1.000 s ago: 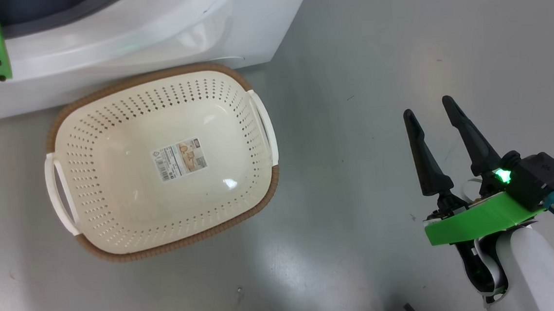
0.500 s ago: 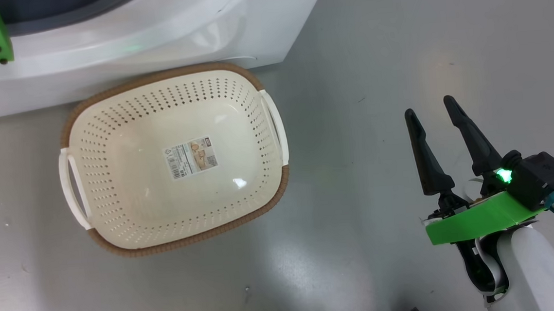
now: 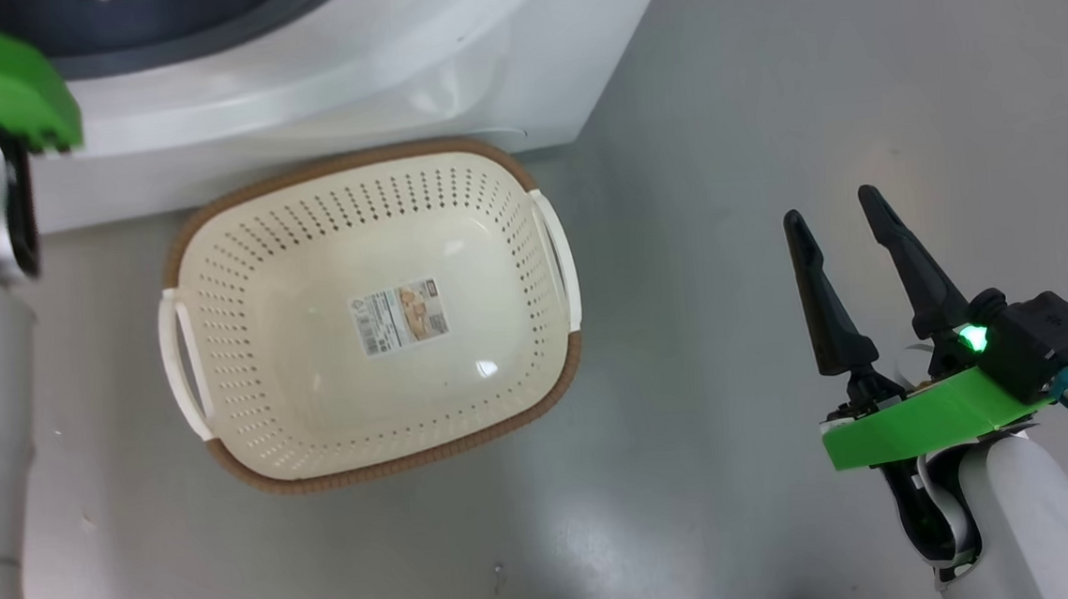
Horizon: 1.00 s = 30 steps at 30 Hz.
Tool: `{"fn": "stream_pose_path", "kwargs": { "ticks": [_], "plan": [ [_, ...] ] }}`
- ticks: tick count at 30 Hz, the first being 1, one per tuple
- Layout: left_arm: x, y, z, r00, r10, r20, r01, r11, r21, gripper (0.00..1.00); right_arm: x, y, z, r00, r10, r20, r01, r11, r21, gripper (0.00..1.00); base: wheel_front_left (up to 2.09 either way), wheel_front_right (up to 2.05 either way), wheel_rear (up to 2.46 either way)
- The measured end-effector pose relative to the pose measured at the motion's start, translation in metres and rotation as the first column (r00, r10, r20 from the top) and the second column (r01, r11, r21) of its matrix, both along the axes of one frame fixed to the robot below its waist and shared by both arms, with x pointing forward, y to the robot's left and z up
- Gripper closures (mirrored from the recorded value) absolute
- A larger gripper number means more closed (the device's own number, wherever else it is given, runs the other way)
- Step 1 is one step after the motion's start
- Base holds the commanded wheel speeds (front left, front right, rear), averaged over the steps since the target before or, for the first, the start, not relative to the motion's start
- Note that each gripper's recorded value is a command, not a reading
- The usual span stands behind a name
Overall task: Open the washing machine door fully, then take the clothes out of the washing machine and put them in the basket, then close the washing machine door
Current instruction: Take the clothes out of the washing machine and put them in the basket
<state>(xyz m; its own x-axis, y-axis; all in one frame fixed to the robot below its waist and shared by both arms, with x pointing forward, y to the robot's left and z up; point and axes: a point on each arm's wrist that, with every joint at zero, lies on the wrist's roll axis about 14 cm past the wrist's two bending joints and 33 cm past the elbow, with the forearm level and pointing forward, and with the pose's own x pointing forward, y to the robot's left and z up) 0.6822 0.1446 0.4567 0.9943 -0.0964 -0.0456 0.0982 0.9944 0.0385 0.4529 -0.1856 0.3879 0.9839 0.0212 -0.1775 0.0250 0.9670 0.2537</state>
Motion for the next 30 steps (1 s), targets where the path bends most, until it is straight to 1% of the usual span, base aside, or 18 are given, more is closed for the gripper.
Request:
{"fn": "stream_pose_path", "kwargs": {
  "ticks": [1,6,15,30],
  "plan": [
    [-0.01,0.002,0.001,1.0,0.0,0.009,0.0,1.0,-0.005,1.0,0.001,0.002,0.005,1.0,0.004,0.012,-0.004,1.0,0.001,0.0,0.0,0.0,0.0],
    [-0.033,0.01,0.009,1.0,0.008,0.03,-0.008,1.0,-0.016,1.0,0.002,0.004,0.021,0.999,0.014,0.052,-0.014,1.0,-0.004,0.0,0.0,0.0,0.0],
    [-0.069,0.019,0.047,0.992,0.019,0.124,-0.014,0.999,-0.037,1.0,0.0,0.01,0.048,0.993,0.028,0.117,-0.027,1.0,-0.004,0.0,0.0,0.0,0.0],
    [-0.128,0.022,0.073,0.982,0.024,0.19,-0.013,0.998,-0.06,1.0,-0.019,0.008,0.075,0.985,0.017,0.169,-0.017,1.0,0.0,0.0,0.0,0.0,0.0]
  ]
}}
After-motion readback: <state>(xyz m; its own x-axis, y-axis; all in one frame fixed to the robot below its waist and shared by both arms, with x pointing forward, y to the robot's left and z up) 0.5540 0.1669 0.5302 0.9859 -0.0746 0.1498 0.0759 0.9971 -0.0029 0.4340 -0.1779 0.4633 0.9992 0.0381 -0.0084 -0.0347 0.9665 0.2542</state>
